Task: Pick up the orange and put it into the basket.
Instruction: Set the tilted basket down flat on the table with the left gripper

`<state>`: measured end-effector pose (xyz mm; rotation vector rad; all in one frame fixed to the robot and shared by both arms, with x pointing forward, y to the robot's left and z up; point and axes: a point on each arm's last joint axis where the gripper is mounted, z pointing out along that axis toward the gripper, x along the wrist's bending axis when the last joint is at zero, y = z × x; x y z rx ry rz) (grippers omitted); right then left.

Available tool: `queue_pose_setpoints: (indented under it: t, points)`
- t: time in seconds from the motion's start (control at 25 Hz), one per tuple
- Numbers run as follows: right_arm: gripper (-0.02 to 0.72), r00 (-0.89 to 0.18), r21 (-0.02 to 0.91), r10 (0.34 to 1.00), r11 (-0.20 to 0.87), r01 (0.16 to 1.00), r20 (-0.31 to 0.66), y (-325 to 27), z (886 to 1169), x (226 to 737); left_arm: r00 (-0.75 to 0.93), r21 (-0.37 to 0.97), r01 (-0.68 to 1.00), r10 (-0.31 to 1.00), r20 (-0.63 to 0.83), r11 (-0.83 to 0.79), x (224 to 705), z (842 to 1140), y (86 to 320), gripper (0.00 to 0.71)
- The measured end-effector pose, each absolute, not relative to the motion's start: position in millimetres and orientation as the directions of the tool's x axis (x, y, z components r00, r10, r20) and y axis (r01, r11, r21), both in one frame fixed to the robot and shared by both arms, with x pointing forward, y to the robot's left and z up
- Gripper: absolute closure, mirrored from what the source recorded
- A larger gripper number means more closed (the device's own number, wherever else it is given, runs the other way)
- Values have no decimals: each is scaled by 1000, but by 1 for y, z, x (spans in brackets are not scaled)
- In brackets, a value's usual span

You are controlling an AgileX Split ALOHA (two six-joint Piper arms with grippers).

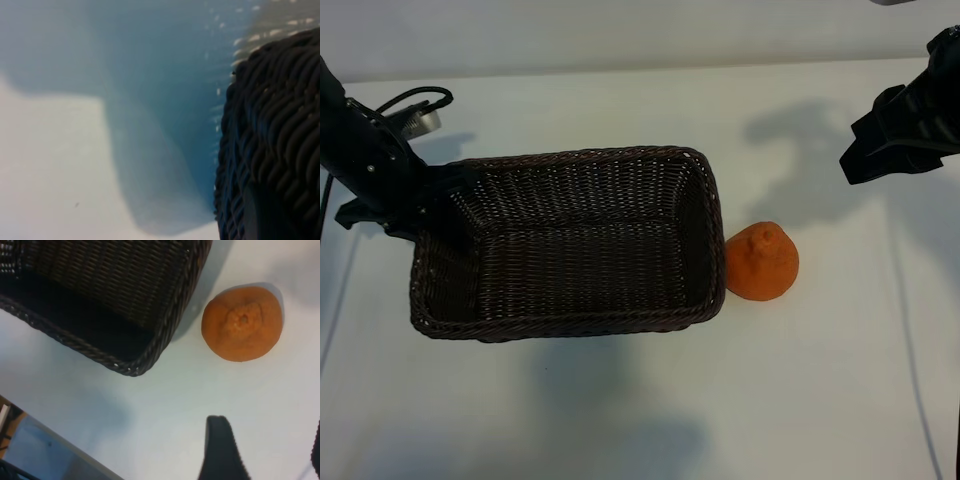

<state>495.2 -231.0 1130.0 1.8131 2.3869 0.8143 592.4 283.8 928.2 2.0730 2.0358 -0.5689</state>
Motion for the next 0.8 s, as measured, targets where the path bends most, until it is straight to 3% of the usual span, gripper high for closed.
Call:
queue_pose_setpoints:
  t: [0.8]
  points:
    - [270,-318,424,906,181,888,279,-231,1130,495,-23,-162,985,907,-421,-50,595,916,281,552]
